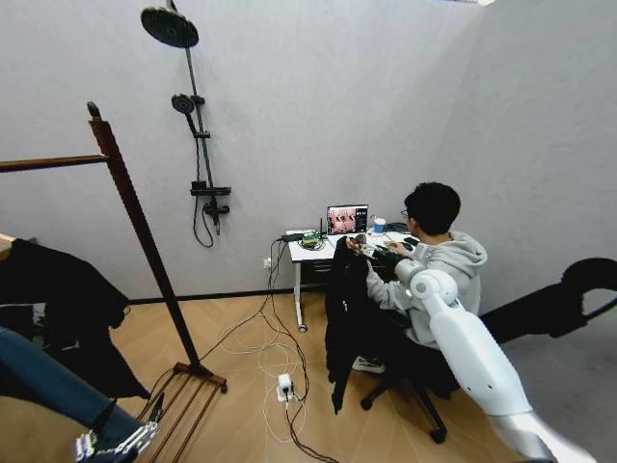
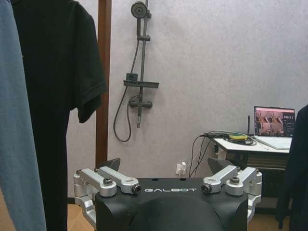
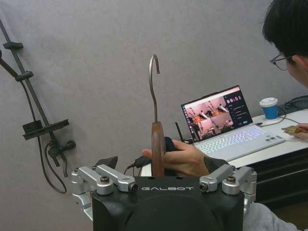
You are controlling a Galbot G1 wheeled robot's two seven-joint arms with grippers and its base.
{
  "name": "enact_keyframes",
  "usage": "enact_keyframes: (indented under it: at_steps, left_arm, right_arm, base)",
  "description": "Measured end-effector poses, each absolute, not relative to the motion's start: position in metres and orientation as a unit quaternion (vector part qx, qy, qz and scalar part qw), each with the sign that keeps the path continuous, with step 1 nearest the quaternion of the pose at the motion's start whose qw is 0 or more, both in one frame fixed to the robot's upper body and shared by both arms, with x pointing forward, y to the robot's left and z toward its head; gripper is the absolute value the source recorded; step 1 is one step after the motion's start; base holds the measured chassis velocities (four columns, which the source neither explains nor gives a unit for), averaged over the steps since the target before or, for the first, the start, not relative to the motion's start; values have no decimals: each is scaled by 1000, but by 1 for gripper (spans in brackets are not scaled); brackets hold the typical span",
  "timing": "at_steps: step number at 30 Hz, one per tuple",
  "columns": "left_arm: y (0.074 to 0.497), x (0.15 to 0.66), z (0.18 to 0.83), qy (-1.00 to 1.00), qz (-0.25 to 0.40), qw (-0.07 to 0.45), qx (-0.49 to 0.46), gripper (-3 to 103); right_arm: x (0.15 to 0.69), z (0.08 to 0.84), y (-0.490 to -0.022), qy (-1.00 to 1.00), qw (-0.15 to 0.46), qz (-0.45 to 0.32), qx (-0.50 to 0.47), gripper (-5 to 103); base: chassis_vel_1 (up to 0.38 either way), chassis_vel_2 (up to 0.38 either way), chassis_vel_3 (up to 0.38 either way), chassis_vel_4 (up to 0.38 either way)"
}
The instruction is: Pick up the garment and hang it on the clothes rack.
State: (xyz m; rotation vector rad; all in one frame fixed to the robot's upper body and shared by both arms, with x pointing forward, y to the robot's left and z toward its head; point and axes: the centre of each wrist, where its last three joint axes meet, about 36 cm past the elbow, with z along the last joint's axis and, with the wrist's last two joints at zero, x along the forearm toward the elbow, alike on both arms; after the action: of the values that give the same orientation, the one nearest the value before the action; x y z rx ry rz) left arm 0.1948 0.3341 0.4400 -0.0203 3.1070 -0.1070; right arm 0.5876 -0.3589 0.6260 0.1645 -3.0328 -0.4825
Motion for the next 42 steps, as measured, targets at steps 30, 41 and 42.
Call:
enact_keyframes:
  at_steps: [30, 41, 42]
  left_arm:
    - [334, 195, 440, 999, -34, 16, -7, 100]
    - [334, 195, 440, 999, -34, 16, -7, 100]
    - [334, 195, 440, 999, -34, 16, -7, 100]
  right_arm:
    - [633, 578, -338, -998, 57, -21, 17, 32]
    - [626, 573, -313, -999, 47, 9, 14, 9]
    - [626, 573, -313, -999, 47, 9, 14, 9]
  base:
    - [0, 0, 0, 0]
    - [0, 0, 0, 0]
    - [0, 0, 0, 0]
